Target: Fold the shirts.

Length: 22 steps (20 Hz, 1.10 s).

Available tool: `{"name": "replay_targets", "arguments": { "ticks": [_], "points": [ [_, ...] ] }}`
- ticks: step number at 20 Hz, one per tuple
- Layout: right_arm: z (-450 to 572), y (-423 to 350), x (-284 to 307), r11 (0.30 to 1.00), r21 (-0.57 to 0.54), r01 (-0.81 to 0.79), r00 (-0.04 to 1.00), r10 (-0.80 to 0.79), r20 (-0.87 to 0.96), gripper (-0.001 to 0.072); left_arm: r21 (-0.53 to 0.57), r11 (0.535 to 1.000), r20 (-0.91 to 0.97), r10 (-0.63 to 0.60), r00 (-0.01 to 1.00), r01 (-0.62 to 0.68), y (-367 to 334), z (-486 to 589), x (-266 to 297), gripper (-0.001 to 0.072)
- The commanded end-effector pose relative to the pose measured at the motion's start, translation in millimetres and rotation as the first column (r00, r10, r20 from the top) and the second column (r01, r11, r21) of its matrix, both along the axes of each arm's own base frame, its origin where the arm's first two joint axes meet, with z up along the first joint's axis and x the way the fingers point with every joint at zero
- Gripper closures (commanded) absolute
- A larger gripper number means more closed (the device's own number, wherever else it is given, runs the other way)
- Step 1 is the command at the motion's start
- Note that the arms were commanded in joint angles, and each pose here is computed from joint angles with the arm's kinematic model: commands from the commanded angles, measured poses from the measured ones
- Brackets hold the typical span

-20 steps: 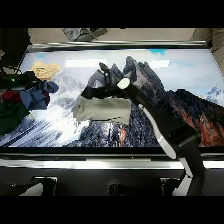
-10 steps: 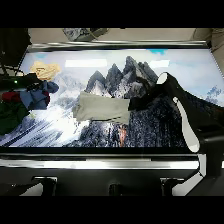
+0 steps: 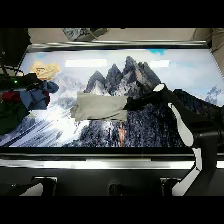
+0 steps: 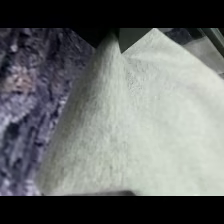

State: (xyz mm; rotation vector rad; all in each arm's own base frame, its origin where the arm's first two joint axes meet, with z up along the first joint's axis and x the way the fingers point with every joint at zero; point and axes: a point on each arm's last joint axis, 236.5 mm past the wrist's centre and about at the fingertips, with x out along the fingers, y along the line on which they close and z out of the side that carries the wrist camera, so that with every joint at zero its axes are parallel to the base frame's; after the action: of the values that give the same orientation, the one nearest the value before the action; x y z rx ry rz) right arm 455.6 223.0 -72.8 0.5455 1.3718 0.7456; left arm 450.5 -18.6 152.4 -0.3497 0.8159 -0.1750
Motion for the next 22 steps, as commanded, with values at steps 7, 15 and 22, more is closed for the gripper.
{"name": "replay_targets", "arguments": {
  "ticks": [7,15,22],
  "points": [
    [105.0,-195.9,44.1,0.958,-0.035,0.285,0.92,-0.263,0.289,0.0657,0.0,1.0,-0.001,-0.001,1.0,0.001,-0.4,-0.4,-0.4,0.0667],
    [155.1,-467.4,-54.3,0.651,-0.103,0.752,0.642,-0.688,0.339,0.0657,-0.004,1.0,-0.038,-0.02,0.999,0.02,-4.3,-5.8,-7.6,0.0667],
    [68.9,-507.2,-219.2,0.508,-0.577,0.639,0.59,-0.806,-0.056,0.0656,-0.019,0.999,-0.043,-0.031,0.999,0.03,-10.1,-5.6,-9.0,0.0668]
  ]
}}
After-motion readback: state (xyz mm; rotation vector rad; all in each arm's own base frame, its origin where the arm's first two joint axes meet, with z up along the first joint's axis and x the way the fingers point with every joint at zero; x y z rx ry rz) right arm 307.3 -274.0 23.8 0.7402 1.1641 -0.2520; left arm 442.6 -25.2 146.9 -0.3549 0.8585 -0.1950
